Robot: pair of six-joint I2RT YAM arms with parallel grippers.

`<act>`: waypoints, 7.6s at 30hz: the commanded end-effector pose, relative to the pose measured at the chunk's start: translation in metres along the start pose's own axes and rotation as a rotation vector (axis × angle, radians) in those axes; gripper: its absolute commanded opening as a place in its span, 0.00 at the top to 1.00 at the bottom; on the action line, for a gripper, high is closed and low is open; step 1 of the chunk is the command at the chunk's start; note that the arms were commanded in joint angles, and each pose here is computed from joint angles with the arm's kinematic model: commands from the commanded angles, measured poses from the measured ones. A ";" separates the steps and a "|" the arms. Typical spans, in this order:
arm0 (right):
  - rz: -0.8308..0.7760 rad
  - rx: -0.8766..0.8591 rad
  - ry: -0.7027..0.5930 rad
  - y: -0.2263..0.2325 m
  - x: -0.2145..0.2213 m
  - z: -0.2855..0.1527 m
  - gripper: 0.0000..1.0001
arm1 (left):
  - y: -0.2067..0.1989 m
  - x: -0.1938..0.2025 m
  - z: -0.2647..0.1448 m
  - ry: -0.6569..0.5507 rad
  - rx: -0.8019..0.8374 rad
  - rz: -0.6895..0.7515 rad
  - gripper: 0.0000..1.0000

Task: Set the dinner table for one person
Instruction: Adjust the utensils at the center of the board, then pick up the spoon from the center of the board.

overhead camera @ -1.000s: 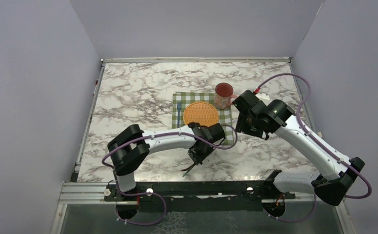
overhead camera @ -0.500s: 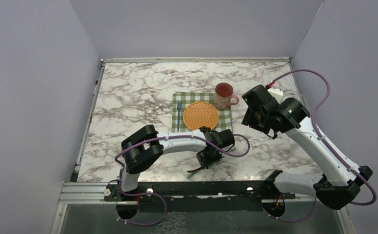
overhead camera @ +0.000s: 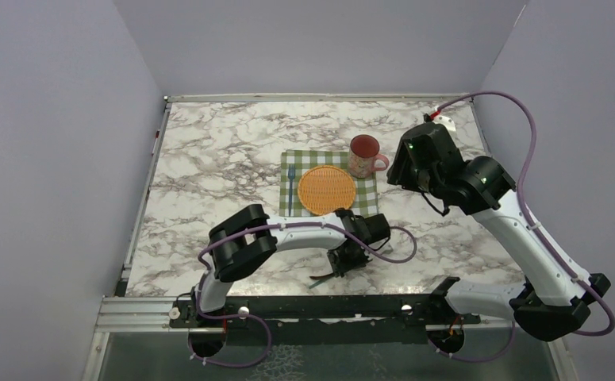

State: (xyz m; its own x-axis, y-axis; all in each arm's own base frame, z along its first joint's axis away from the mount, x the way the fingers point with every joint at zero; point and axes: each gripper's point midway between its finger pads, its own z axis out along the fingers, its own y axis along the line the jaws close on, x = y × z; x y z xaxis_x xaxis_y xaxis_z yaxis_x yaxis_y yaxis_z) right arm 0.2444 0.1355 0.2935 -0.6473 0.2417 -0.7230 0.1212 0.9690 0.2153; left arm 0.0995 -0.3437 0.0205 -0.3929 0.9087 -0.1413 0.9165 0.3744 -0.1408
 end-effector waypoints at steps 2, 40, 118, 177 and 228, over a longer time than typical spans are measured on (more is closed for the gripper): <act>-0.044 -0.077 -0.056 0.015 -0.017 -0.003 0.46 | -0.008 -0.005 0.011 0.018 0.009 0.116 1.00; -0.136 -0.177 -0.041 0.037 -0.017 0.002 0.46 | 0.049 -0.023 0.000 0.063 -0.390 0.250 0.95; -0.747 -0.433 0.431 0.033 0.112 0.034 0.45 | 0.174 0.084 -0.155 -0.384 -0.538 -1.172 0.01; -1.124 -0.455 0.670 0.062 0.283 0.110 0.52 | 0.263 0.116 -0.208 -0.559 -0.547 -1.338 0.01; -1.143 -0.391 0.612 0.061 0.269 0.118 0.72 | 0.254 0.117 -0.208 -0.570 -0.510 -1.332 0.01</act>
State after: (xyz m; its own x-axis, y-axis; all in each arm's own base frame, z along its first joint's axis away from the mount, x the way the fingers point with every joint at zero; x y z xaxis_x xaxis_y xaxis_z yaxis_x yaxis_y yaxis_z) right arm 0.1684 0.2625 0.0217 -0.4782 -0.8491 -0.2243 -0.8615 0.5032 -0.0681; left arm 0.3047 -0.1036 0.1620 -0.7997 -0.2619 -0.5403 -0.2405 0.9642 -0.1115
